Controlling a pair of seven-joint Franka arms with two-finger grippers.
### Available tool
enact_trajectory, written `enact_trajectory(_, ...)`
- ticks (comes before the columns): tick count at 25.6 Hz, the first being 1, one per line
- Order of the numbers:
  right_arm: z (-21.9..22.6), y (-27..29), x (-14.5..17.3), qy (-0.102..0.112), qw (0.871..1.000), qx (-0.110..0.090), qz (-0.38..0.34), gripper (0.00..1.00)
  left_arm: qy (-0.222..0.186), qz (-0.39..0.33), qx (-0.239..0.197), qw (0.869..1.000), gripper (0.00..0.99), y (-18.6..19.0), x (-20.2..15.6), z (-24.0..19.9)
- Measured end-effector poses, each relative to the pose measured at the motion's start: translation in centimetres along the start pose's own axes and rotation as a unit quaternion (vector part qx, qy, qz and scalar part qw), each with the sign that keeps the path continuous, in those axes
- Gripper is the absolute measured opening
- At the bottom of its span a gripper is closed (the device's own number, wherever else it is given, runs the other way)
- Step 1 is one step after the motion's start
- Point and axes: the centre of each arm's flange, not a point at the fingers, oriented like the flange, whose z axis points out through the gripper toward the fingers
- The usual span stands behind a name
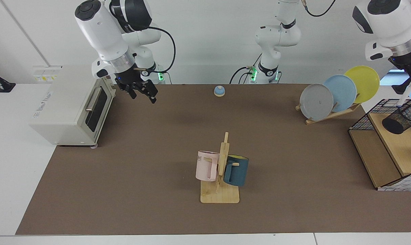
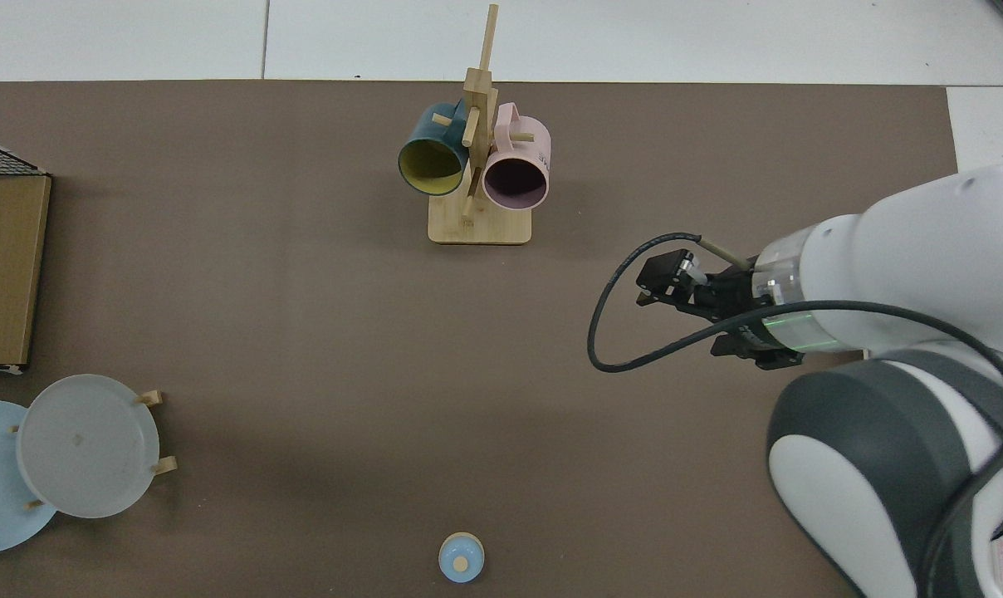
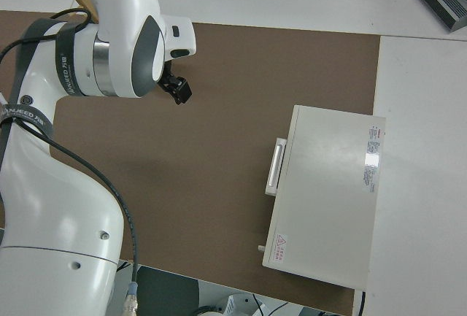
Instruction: Put markers into pen holder
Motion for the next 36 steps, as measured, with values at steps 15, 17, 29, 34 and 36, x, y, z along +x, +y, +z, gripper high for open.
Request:
enact_trajectory(15,-0.5,2.2,1.2,0.027,0.980,-0.076,-0.183,1.00,-0.007,0.123,0.081,0.989,0.181,-2.7,-1.1,4.4)
enact_trajectory(17,-0.5,2.3,1.2,0.027,0.977,-0.077,-0.198,1.00,-0.005,0.134,0.086,0.987,0.181,-2.9,-1.1,4.6)
enact_trajectory(29,-1.0,2.7,1.3,0.027,0.967,-0.078,-0.240,1.00,0.022,0.176,0.069,0.982,0.181,-2.9,-1.0,9.2)
enact_trajectory(34,-1.2,3.8,1.9,0.029,0.969,-0.082,-0.233,1.00,0.022,0.185,0.070,0.980,0.181,-2.9,-0.9,9.2)
enact_trajectory(36,-1.3,4.5,2.3,0.029,0.970,-0.083,-0.227,1.00,0.022,0.187,0.070,0.980,0.181,-2.9,-0.9,9.2)
